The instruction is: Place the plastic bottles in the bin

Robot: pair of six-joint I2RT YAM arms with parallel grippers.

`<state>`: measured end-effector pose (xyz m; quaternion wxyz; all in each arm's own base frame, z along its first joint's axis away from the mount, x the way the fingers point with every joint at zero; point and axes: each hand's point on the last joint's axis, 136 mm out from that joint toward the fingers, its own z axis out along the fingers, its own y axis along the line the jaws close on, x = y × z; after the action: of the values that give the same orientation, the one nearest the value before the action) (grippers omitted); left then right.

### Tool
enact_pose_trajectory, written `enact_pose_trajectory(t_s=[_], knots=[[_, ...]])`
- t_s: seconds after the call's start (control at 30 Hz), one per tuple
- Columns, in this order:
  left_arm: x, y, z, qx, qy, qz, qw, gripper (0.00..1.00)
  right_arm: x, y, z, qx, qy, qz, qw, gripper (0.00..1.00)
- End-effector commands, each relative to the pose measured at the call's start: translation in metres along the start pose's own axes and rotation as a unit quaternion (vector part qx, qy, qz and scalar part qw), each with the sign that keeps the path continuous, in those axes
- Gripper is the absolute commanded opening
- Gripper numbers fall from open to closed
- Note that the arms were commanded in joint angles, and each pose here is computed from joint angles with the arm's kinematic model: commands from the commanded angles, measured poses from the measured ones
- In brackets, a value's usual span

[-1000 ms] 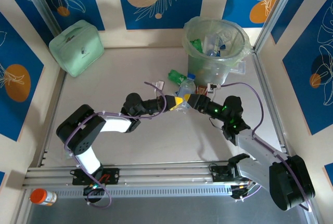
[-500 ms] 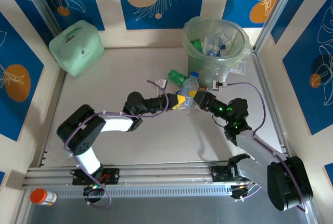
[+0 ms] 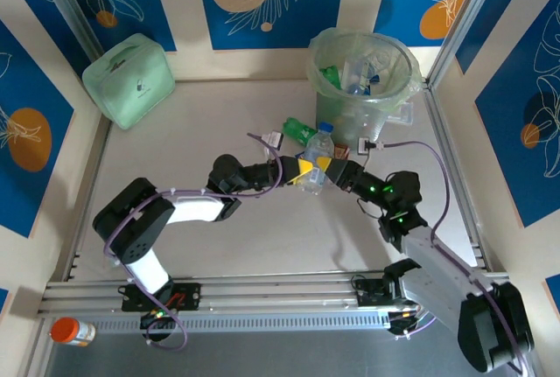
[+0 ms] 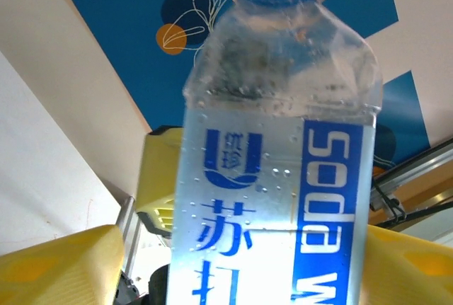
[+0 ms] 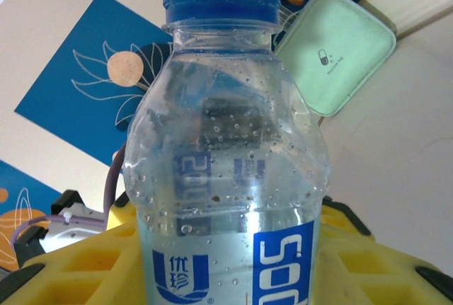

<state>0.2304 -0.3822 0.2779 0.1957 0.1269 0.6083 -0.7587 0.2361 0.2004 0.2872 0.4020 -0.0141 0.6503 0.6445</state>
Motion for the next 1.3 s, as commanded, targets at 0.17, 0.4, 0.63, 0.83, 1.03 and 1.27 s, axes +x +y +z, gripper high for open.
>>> enact_pose_trajectory(t_s=[0.17, 0.4, 0.63, 0.83, 1.03, 1.27], knots=[[-0.009, -0.010, -0.030, -0.156, -0.011, 0.123, 0.980, 0.92, -0.041, 0.020, -0.028, 0.132, -0.075, -0.107, 0.983, 0.41], [-0.011, 0.016, -0.110, -0.420, -0.031, 0.206, 0.883, 0.92, -0.107, 0.027, -0.028, 0.268, -0.107, -0.159, 0.944, 0.37], [0.004, 0.033, -0.142, -0.472, -0.034, 0.251, 0.845, 0.91, -0.191, 0.013, -0.008, 0.355, -0.122, -0.166, 0.912, 0.35], [0.009, 0.040, -0.150, -0.472, -0.052, 0.251, 0.844, 0.90, -0.261, -0.004, 0.003, 0.443, -0.106, -0.207, 0.866, 0.35], [0.011, 0.040, -0.148, -0.460, -0.055, 0.241, 0.853, 0.90, -0.303, -0.045, -0.011, 0.541, -0.074, -0.230, 0.806, 0.35], [0.016, 0.045, -0.144, -0.455, -0.046, 0.228, 0.860, 0.91, -0.312, -0.097, -0.014, 0.582, -0.030, -0.217, 0.783, 0.36]])
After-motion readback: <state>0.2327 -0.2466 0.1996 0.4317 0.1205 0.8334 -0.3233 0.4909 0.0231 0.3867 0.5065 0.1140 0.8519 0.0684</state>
